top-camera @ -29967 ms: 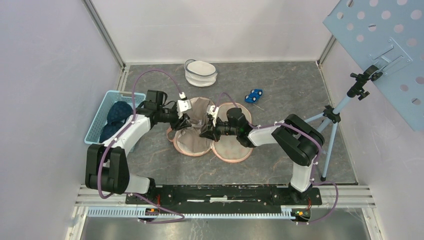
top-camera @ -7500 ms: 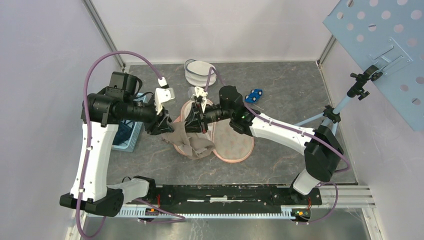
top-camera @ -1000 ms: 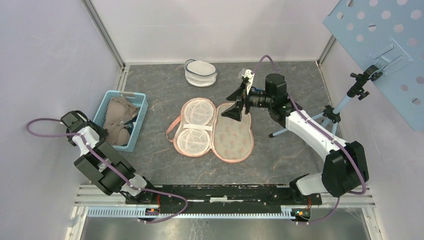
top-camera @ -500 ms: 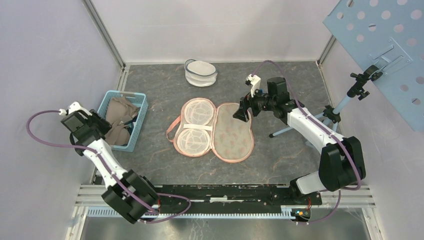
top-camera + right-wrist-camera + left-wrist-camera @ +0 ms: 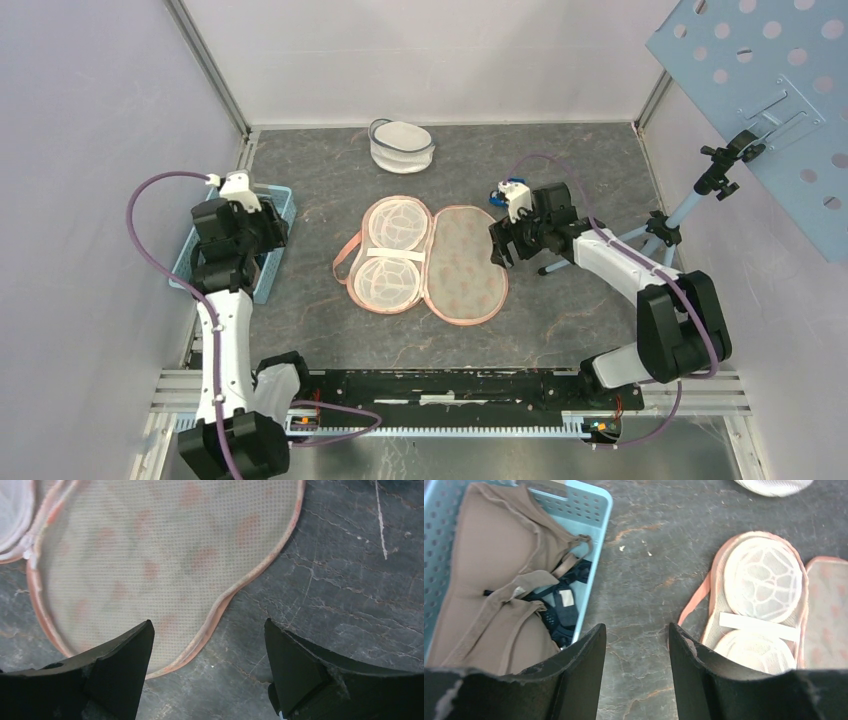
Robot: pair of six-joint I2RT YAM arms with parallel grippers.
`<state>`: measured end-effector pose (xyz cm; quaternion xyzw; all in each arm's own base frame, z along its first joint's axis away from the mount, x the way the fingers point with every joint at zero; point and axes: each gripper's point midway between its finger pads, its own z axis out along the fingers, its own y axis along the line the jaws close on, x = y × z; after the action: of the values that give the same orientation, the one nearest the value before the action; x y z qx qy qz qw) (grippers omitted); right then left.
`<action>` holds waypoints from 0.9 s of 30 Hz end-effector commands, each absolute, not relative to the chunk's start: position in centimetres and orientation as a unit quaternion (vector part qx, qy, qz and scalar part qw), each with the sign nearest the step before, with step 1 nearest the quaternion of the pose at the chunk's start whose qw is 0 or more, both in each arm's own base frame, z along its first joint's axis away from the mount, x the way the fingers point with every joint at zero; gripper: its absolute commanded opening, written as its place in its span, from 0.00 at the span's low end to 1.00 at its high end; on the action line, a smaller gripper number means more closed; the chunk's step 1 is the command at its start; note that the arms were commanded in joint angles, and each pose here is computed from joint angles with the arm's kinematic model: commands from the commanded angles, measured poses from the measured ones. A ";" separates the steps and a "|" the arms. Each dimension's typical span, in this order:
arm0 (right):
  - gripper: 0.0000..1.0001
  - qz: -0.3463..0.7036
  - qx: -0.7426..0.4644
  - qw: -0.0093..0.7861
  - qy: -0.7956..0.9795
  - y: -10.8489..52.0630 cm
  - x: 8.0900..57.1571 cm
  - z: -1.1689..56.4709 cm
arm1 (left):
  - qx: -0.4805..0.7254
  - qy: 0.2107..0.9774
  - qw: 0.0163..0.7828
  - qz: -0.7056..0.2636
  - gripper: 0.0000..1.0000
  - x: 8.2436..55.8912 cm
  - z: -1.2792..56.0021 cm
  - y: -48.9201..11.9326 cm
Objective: Unzip the laundry bag and remove the bra
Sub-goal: Adjust the bra in the bin, then close the laundry bag at the center of the board.
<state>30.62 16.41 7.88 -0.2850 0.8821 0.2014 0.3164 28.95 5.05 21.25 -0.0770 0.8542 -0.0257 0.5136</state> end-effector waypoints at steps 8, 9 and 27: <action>0.72 0.164 -0.267 0.285 0.906 15.2 31.8 4.1 | -0.040 0.867 0.496 -0.007 0.56 29.0 20.1 3.6; 0.69 0.168 -0.268 0.280 0.906 15.4 31.6 3.8 | -0.040 0.867 0.496 -0.008 0.56 28.9 20.1 3.5; 0.19 0.200 -0.267 0.233 0.914 17.0 31.4 1.5 | -0.051 0.863 0.503 -0.002 0.56 29.2 20.4 3.7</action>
<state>31.27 17.03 1.79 -0.2649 0.9082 0.2088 0.2477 28.87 3.32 19.17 -0.0566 0.8737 -0.0176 0.4829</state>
